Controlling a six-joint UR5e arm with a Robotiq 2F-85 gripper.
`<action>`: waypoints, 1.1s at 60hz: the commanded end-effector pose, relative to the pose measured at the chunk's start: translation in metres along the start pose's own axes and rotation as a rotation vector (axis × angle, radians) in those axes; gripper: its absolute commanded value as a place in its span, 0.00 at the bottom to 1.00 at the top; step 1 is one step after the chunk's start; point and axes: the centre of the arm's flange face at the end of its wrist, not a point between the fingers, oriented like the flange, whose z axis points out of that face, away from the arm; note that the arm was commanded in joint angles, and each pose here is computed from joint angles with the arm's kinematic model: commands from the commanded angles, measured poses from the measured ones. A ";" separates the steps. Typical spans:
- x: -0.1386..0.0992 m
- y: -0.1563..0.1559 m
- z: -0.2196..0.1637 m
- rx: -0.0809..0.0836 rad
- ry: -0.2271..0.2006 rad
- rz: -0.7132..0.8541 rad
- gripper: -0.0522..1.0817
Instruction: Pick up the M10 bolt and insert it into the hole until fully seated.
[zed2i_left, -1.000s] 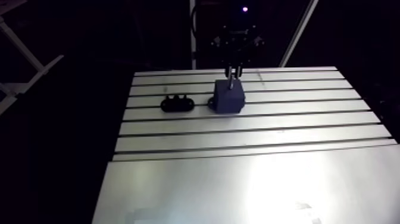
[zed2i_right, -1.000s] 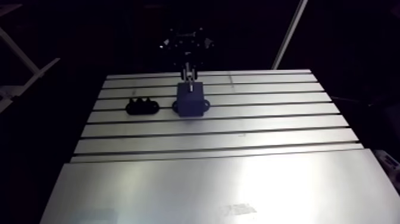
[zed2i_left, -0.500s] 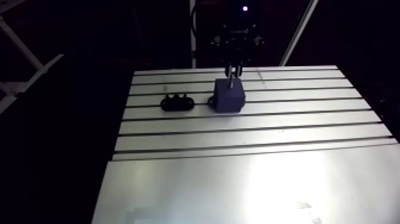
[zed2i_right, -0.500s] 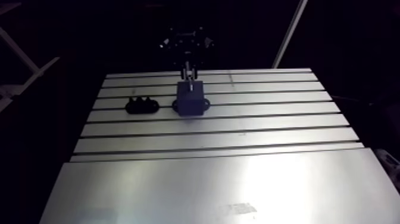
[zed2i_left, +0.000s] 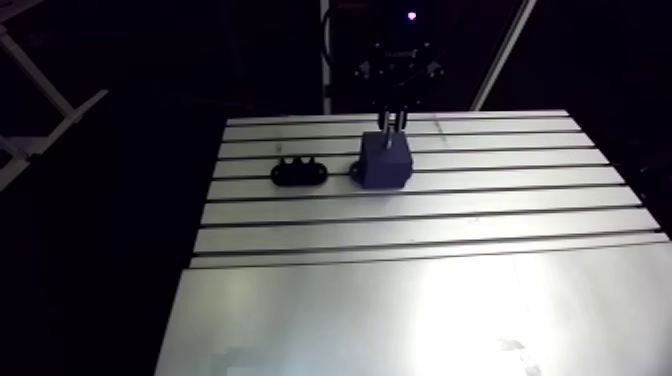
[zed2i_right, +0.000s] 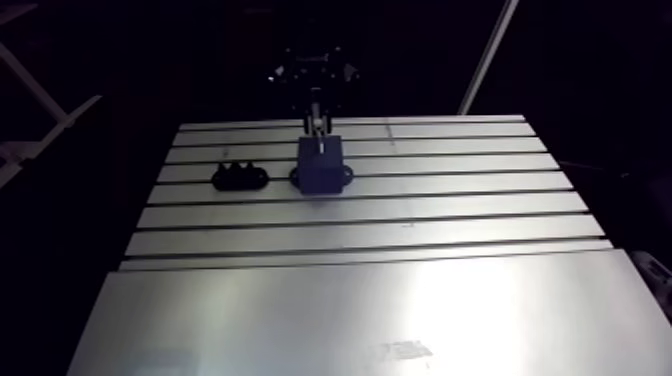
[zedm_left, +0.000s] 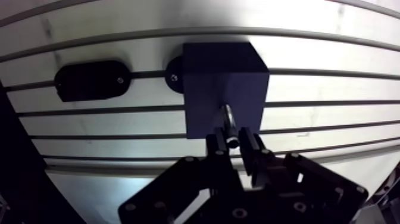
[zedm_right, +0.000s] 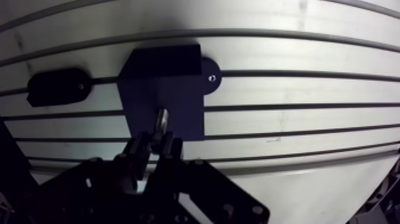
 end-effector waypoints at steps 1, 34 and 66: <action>0.000 -0.001 0.001 0.000 -0.002 -0.001 1.00; -0.001 0.002 0.006 0.002 -0.012 0.003 1.00; -0.001 0.002 0.008 0.002 -0.015 0.006 0.98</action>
